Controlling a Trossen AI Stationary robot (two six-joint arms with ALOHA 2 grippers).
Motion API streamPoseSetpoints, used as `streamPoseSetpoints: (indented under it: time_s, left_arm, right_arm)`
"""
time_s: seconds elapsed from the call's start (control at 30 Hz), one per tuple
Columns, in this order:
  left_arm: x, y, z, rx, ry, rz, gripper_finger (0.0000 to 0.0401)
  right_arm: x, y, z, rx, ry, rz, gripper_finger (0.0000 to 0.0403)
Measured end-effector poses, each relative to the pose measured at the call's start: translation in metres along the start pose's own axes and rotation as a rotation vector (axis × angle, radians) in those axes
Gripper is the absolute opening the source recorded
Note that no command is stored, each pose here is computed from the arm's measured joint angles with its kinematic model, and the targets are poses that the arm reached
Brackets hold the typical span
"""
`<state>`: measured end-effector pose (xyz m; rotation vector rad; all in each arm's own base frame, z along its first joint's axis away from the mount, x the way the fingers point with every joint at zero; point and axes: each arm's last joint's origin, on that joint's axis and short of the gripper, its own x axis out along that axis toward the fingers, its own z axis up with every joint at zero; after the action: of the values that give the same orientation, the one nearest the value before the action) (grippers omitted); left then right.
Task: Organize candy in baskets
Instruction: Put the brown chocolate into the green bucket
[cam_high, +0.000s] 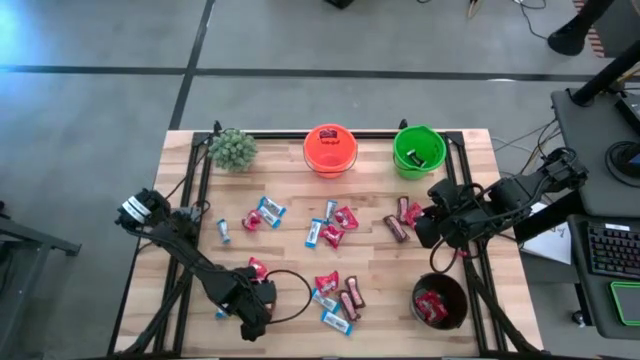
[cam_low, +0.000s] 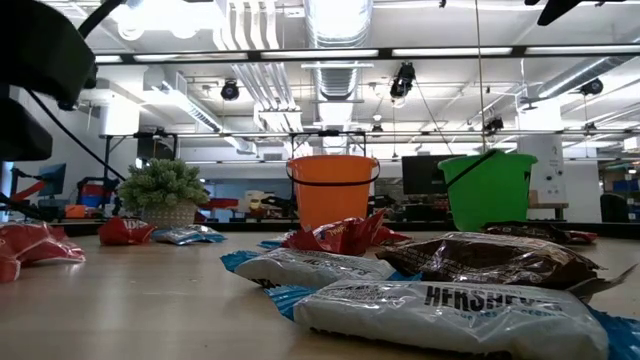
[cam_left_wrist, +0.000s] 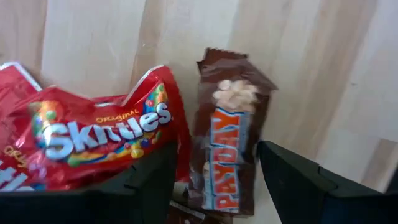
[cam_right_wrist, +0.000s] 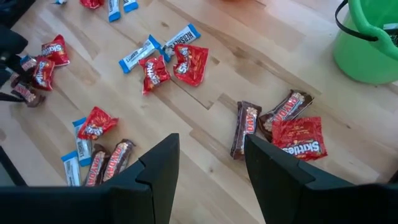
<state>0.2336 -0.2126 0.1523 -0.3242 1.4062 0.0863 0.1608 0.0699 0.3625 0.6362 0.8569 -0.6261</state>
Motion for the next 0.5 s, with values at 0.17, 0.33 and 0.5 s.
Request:
streamPoseSetpoints:
  time_s: [0.17,0.33,0.5]
  left_arm:
    - [0.007,0.0016,-0.0011,-0.027,0.017,0.027,0.0198]
    - [0.0076,0.0031,-0.002,-0.032,0.02,0.037,0.0154]
    - [0.0074,0.0025,-0.0025,-0.03,0.038,0.022,0.0073]
  right_arm:
    - [0.0,0.0002,0.0,0.001,0.002,0.002,0.0171]
    - [0.0,0.0004,0.0,0.002,0.001,0.004,0.0171]
    - [0.0,0.0004,0.0001,0.002,0.001,0.005,0.0171]
